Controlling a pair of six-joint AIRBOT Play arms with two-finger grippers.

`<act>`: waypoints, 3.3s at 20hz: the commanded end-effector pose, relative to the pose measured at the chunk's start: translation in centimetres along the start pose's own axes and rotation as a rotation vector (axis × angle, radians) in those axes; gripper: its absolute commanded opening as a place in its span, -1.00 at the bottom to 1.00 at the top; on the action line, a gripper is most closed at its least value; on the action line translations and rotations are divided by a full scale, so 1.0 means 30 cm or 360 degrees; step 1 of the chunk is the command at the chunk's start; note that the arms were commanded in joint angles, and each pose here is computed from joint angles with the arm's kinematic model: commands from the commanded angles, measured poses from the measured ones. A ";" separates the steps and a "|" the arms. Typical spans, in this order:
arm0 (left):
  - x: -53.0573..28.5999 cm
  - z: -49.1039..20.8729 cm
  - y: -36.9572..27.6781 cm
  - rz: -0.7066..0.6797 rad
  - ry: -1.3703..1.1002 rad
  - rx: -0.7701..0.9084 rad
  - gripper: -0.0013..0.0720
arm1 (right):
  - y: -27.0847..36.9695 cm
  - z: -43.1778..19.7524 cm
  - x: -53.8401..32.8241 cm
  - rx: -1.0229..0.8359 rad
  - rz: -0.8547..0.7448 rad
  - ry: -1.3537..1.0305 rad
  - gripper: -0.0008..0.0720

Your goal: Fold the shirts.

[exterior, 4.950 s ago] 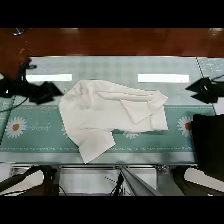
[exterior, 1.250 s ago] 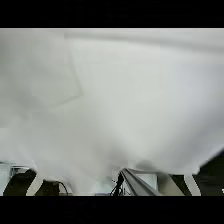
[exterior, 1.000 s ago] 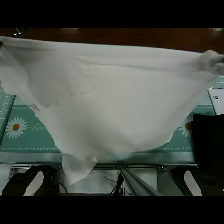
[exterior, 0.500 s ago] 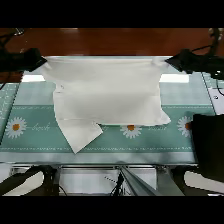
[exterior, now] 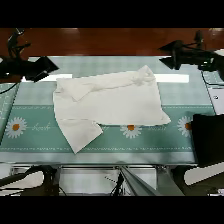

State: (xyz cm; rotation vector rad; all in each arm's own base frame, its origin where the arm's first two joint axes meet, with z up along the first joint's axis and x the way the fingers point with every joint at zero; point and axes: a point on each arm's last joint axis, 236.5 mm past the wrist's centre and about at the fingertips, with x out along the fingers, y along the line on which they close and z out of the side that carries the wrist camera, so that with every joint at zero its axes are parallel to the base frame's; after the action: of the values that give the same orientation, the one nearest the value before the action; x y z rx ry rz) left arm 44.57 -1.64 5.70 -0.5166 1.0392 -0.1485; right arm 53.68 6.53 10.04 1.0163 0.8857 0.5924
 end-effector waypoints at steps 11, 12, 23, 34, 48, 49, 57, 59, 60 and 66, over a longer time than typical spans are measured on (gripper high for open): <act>0.083 -0.619 0.270 -0.0428 0.0331 -0.0760 0.95 | -0.290 -0.641 -0.469 0.0022 -0.0664 -0.0182 0.73; 0.095 -0.634 0.276 -0.0415 0.0340 -0.0766 0.95 | -0.301 -0.681 -0.455 0.0059 -0.0644 -0.0172 0.73; 0.218 -0.657 0.149 -0.0431 0.0426 -0.0519 -0.85 | -0.435 -0.721 -0.481 0.0197 -0.0835 -0.0223 0.73; 0.157 -0.560 0.073 -0.0560 0.0418 -0.0401 -0.88 | -0.609 -0.856 -0.335 0.0540 -0.0885 0.0124 0.73; -0.252 -0.018 -0.305 -0.1139 -0.0318 -0.0199 -0.89 | 0.016 -0.280 -0.236 -0.0395 -0.0668 0.0056 -0.94; -0.421 0.091 -0.407 -0.1240 -0.0524 -0.0072 -0.89 | 0.214 -0.176 -0.295 -0.0592 -0.0641 -0.0099 -0.94; -1.465 0.142 -0.747 -0.0297 -0.1626 0.0865 -0.89 | 1.227 -0.418 -0.937 -0.1620 -0.0563 -0.0987 -0.93; -1.638 0.035 -0.739 -0.0023 -0.1840 0.0953 -0.89 | 1.260 -0.533 -1.059 -0.1700 -0.0671 -0.1135 -0.93; -1.700 -0.034 -0.740 0.0072 -0.1912 0.0989 -0.89 | 1.268 -0.579 -1.113 -0.1710 -0.0719 -0.1204 -0.93; -1.798 -0.311 -0.737 0.0243 -0.1993 0.1039 -0.89 | 1.207 -0.781 -1.257 -0.1632 -0.0913 -0.1282 -0.93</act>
State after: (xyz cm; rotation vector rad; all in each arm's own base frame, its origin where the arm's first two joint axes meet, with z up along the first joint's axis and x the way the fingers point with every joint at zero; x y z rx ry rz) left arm 15.60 -5.39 55.11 0.0923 -0.2034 -0.0937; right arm 16.36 4.59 51.11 -0.0063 0.0410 0.1290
